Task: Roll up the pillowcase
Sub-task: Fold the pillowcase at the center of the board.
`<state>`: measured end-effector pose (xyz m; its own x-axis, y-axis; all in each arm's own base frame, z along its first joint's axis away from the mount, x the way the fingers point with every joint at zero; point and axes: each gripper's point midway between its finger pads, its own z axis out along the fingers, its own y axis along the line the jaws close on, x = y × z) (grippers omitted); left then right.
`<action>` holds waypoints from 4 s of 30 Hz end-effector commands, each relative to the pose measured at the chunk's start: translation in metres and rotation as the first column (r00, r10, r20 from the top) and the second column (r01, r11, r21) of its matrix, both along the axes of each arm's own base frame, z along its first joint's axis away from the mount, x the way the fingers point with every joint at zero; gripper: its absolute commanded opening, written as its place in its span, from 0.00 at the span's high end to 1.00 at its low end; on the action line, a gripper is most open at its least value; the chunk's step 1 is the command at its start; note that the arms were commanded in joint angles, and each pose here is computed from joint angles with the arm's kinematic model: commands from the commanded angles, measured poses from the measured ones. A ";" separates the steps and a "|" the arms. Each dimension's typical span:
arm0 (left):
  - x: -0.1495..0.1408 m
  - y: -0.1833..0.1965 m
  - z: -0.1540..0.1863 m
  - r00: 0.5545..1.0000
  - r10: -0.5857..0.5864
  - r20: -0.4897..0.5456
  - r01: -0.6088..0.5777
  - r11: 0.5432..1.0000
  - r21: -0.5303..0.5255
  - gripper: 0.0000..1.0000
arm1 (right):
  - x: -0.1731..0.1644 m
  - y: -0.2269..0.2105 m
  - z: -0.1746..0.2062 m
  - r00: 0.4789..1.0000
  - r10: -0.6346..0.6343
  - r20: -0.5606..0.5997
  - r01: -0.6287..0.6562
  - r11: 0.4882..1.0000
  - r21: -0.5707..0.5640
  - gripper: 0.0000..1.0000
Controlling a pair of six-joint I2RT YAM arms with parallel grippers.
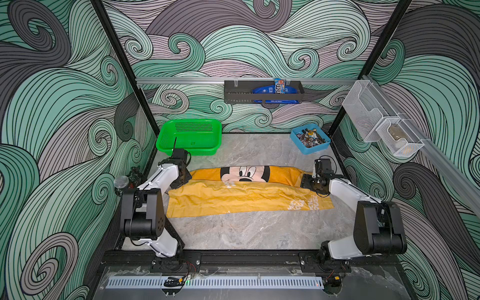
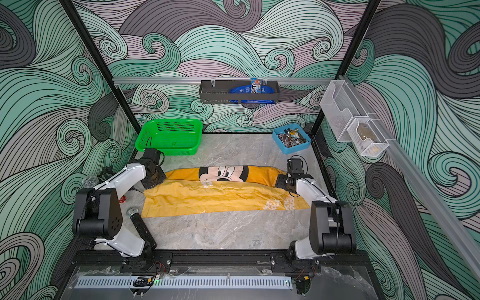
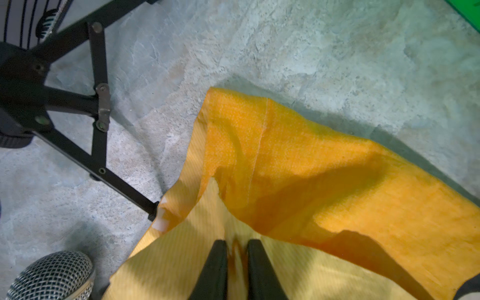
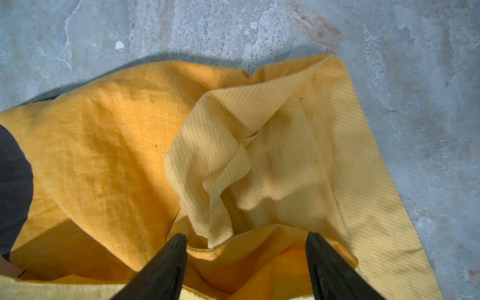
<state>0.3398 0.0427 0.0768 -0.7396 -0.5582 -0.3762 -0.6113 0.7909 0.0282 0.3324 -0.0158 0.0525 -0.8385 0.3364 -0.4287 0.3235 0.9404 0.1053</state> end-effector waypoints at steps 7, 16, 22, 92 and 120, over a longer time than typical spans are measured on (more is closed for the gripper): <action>-0.001 0.001 0.018 1.000 -0.015 0.022 0.015 1.000 0.018 1.00 | 0.002 0.000 0.004 1.000 -0.008 0.000 0.008 1.000 0.003 0.24; 0.008 -0.001 0.073 0.989 -0.050 0.136 0.040 0.996 0.080 1.00 | 0.000 -0.044 0.035 0.992 -0.122 0.040 0.126 0.984 -0.128 0.19; -0.024 -0.012 0.084 0.986 -0.098 0.133 0.078 0.986 0.147 1.00 | 0.012 -0.039 0.031 0.994 -0.111 0.027 0.112 0.991 -0.067 0.20; -0.032 0.007 0.100 0.962 -0.142 0.231 0.056 0.938 0.343 1.00 | -0.056 -0.020 -0.017 0.987 -0.103 -0.120 0.107 0.994 0.025 0.34; 0.094 0.009 0.269 0.787 -0.357 0.504 -0.048 0.778 0.626 1.00 | 0.135 -0.119 0.235 0.866 -0.237 0.441 0.253 0.967 0.021 1.00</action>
